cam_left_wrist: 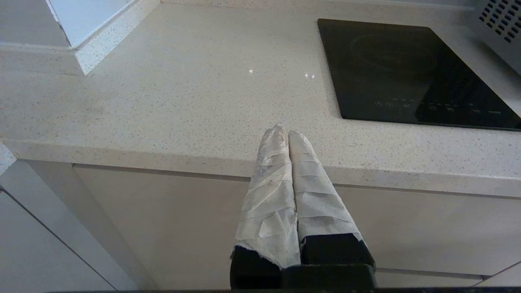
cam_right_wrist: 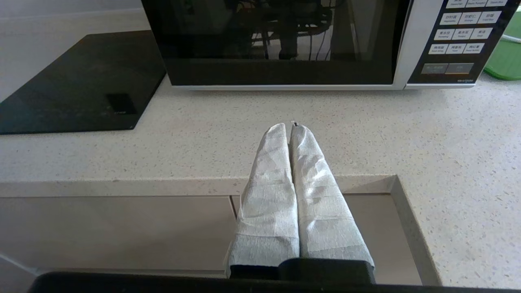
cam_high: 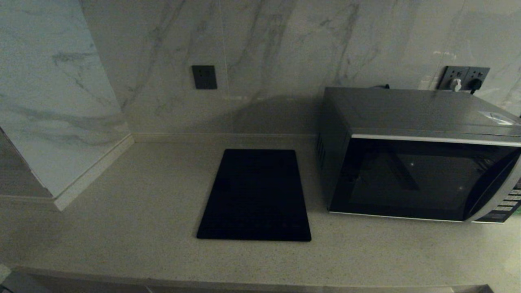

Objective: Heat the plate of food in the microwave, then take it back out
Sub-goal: Open the microwave oven

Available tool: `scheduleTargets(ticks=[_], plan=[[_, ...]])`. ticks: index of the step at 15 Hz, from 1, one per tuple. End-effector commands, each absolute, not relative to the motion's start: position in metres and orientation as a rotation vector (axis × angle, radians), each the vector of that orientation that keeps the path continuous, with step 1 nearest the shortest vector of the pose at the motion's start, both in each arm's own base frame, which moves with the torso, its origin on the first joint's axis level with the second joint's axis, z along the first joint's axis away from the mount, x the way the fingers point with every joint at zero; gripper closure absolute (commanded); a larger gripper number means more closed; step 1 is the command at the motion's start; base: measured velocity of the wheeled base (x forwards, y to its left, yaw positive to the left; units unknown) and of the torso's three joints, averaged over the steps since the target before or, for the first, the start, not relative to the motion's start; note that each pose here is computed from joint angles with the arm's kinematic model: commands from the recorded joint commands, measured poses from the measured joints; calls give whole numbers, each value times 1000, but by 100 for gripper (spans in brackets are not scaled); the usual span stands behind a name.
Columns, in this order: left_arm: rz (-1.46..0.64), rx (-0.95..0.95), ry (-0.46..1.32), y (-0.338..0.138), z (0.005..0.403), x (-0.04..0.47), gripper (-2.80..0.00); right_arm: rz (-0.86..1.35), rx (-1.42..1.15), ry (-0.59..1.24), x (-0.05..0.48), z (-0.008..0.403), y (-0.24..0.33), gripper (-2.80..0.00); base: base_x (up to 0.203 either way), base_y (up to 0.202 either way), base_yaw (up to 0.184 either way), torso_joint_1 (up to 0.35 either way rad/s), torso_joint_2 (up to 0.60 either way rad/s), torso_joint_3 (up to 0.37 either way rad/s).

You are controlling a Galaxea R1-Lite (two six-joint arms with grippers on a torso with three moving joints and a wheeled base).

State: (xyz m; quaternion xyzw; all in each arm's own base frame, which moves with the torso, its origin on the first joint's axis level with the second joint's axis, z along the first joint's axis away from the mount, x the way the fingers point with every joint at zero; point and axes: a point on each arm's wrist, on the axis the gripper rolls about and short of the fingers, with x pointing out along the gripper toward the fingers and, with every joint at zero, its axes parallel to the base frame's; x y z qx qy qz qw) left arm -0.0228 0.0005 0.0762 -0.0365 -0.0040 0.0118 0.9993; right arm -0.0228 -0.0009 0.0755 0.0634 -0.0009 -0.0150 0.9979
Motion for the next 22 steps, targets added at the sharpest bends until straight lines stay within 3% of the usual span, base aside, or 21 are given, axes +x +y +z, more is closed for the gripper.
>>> scheduleTargets(ticks=[1,22], plan=[[24,-74,-7,0,76,-23,0,-31,127,1,-23,75,-1,0,0,0,0,0,0,0],[24,-74,-8,0,76,-23,0,-29,127,1,-23,75,-1,0,0,0,0,0,0,0]])
